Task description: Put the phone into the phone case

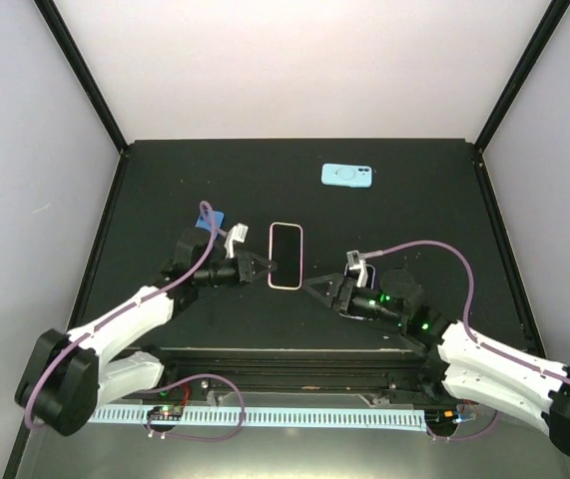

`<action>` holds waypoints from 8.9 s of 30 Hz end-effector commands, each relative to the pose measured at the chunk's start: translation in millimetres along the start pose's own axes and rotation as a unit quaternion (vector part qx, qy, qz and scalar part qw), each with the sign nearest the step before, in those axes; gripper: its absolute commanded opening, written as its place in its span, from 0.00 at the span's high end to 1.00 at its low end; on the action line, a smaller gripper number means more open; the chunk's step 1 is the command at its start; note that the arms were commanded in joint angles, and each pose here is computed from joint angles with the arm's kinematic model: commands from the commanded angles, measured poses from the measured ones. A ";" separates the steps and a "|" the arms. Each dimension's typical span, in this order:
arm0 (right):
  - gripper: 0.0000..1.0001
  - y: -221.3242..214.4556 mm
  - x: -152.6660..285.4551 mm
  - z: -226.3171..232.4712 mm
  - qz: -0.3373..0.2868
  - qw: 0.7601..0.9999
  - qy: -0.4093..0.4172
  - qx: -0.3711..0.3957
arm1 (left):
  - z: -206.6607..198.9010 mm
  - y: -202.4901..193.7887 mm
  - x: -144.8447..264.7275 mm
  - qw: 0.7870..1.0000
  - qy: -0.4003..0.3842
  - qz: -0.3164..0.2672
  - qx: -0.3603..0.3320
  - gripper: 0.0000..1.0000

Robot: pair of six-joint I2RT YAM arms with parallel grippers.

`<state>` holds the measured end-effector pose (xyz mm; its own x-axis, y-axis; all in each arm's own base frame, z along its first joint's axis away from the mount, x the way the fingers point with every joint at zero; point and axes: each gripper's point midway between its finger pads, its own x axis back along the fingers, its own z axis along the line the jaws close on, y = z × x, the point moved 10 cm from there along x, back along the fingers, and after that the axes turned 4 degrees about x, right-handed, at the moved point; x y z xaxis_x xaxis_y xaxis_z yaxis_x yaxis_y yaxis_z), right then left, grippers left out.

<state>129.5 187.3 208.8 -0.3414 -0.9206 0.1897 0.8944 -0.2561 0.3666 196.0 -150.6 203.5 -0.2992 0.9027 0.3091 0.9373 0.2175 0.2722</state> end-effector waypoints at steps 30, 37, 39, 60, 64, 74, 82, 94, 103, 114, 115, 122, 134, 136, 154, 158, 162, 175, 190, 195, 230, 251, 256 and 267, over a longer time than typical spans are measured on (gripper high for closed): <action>0.00 8.2 57.5 13.0 -0.097 0.983 -0.132 0.083 | 99.7 95.8 -53.6 0.987 0.152 -0.015 0.044 0.63; 0.00 12.5 63.7 16.9 -0.110 0.975 -0.161 0.110 | 91.7 91.0 -36.9 0.982 0.180 -0.032 0.045 0.41; 0.00 16.5 66.8 20.7 -0.120 0.968 -0.179 0.127 | 85.3 88.3 -31.1 0.982 0.181 -0.037 0.041 0.34; 0.01 168.1 9.0 -13.7 -0.135 0.897 -0.376 0.189 | -19.1 22.2 48.0 0.992 0.091 -0.004 -0.083 0.01; 0.11 214.0 5.9 -47.8 -0.144 0.884 -0.414 0.164 | -26.8 11.2 56.5 0.992 0.079 0.008 -0.101 0.01; 0.48 295.9 5.7 -140.4 -0.165 0.901 -0.399 0.045 | -22.9 2.5 56.8 0.988 0.062 0.042 -0.136 0.01; 0.51 325.3 -8.4 -202.8 -0.170 0.918 -0.357 -0.030 | -25.5 1.8 56.0 0.987 0.036 0.057 -0.144 0.01; 0.54 350.3 -26.6 -246.4 -0.145 0.919 -0.362 -0.063 | -29.3 2.7 59.4 0.987 0.022 0.057 -0.151 0.01; 0.57 349.0 -36.0 -265.5 -0.117 0.922 -0.360 -0.078 | -28.9 5.0 62.0 0.987 0.021 0.051 -0.150 0.01; 0.92 352.4 -38.1 -266.1 -0.119 0.924 -0.354 -0.082 | -27.2 7.4 64.6 0.988 0.022 0.043 -0.147 0.01; 0.95 350.6 -38.1 -266.7 -0.118 0.925 -0.353 -0.081 | -27.5 7.7 65.0 0.988 0.023 0.041 -0.148 0.01; 0.99 344.5 -35.2 -256.1 -0.118 0.935 -0.328 -0.063 | -26.3 8.4 66.2 0.988 0.026 0.036 -0.148 0.01; 0.99 329.7 -37.7 -209.3 -0.073 0.940 -0.334 -0.012 | -26.4 9.1 67.8 0.988 0.029 0.030 -0.148 0.01; 0.99 324.8 -42.2 -202.5 -0.062 0.940 -0.335 -0.004 | -26.5 9.6 68.2 0.988 0.029 0.029 -0.147 0.01; 0.35 401.4 -55.5 -221.3 -0.145 0.931 -0.336 0.009 | -25.6 10.2 69.0 0.989 0.028 0.029 -0.145 0.01; 0.29 415.5 -55.7 -238.9 -0.161 0.930 -0.329 -0.009 | -24.9 10.8 68.8 0.989 0.029 0.029 -0.143 0.01; 0.26 418.3 -60.4 -254.5 -0.152 0.935 -0.318 -0.031 | -24.9 10.8 68.7 0.989 0.029 0.029 -0.143 0.01; 0.37 376.0 -74.0 -258.0 -0.018 0.952 -0.303 -0.030 | -23.3 12.1 68.4 0.989 0.028 0.028 -0.140 0.01; 0.70 326.9 -100.6 -230.0 0.075 0.927 -0.365 0.043 | -21.7 12.8 68.7 0.990 0.028 0.023 -0.138 0.01; 0.71 316.5 -110.0 -229.5 0.087 0.915 -0.390 0.053 | -21.6 13.2 68.9 0.990 0.028 0.022 -0.138 0.01; 0.98 254.2 -68.9 -141.8 0.070 0.911 -0.400 0.078 | -32.0 16.9 78.6 0.979 0.083 -0.079 -0.171 0.13; 0.30 184.7 -48.3 -94.9 0.065 0.872 -0.431 0.224 | -89.3 -31.7 98.1 0.881 0.028 -0.166 -0.441 0.16; 0.03 201.5 -69.4 -111.5 0.100 0.854 -0.444 0.254 | -89.0 -37.7 110.1 0.877 0.043 -0.198 -0.436 0.07; 0.00 214.4 -99.8 -143.6 0.143 0.839 -0.434 0.295 | -83.5 -40.0 115.1 0.883 0.067 -0.212 -0.414 0.01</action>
<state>387.1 176.4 142.3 -0.4457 -0.2767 0.8513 0.7968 0.3108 0.5182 110.0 -88.8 306.9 -0.6405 0.7622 0.0942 0.2843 0.1214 0.9510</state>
